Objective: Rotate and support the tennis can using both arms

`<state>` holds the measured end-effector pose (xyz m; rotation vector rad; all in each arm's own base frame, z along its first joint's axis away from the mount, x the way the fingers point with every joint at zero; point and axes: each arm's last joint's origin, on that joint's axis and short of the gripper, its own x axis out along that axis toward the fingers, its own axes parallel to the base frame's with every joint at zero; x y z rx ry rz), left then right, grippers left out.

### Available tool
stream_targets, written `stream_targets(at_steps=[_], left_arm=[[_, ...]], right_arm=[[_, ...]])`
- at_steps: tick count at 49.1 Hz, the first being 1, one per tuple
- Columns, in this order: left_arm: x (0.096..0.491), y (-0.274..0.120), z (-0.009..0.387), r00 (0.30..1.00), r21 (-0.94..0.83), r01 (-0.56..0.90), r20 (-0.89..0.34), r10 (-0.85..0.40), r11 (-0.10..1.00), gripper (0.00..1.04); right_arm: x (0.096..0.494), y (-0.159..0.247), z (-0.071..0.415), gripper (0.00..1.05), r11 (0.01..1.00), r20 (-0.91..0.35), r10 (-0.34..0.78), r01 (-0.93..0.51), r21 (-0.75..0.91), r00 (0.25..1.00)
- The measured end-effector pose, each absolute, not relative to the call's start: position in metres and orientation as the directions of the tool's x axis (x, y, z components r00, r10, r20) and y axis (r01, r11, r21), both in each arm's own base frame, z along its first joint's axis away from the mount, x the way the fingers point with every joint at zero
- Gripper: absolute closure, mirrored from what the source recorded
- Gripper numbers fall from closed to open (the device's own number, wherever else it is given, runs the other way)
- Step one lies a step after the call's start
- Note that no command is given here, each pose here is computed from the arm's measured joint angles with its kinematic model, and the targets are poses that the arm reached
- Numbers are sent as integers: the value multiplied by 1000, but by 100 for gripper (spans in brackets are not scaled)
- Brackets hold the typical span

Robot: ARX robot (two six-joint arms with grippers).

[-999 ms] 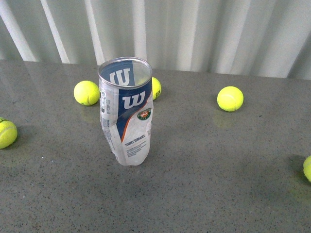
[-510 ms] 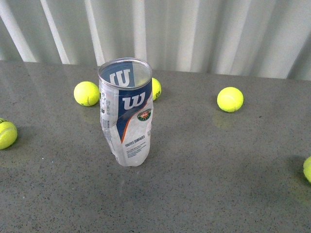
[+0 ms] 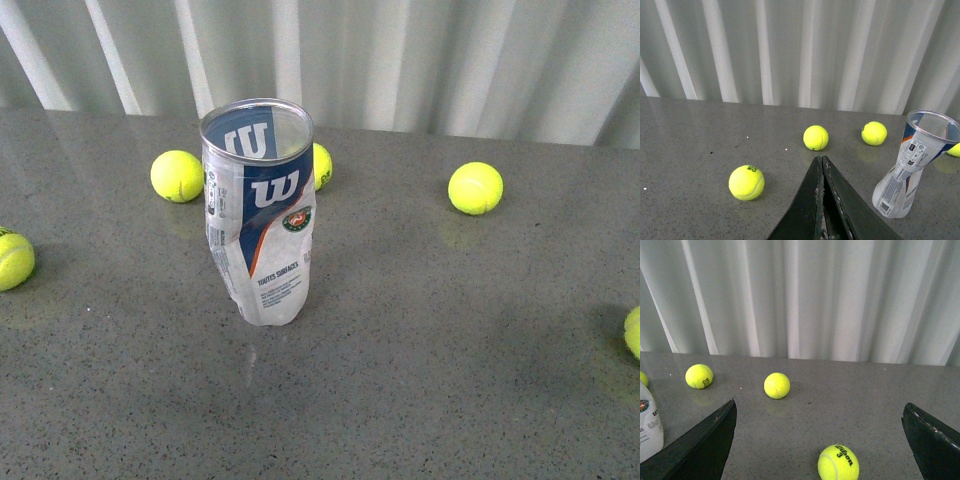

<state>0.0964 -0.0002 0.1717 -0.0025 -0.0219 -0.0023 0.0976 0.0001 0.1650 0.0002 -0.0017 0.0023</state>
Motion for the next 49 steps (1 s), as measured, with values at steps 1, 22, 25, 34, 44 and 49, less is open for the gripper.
stream_targets(at_steps=[1,22,25,34,44,49], left_arm=[[96,0,172,1000,-2,2,22,-2,1000,101],[96,0,172,1000,-3,2,22,-2,1000,41],[96,0,172,1000,-3,2,22,-2,1000,28],[96,0,172,1000,-2,2,22,-2,1000,8],[96,0,172,1000,-2,2,22,-2,1000,7],[96,0,172,1000,-2,2,22,-2,1000,7]], right_arm=[[98,0,165,7,1000,2,2,-2,0,1000],[98,0,165,7,1000,2,2,-2,0,1000],[98,0,165,7,1000,2,2,-2,0,1000],[98,0,165,7,1000,2,2,-2,0,1000],[98,0,165,7,1000,2,2,-2,0,1000],[98,0,165,7,1000,2,2,-2,0,1000]])
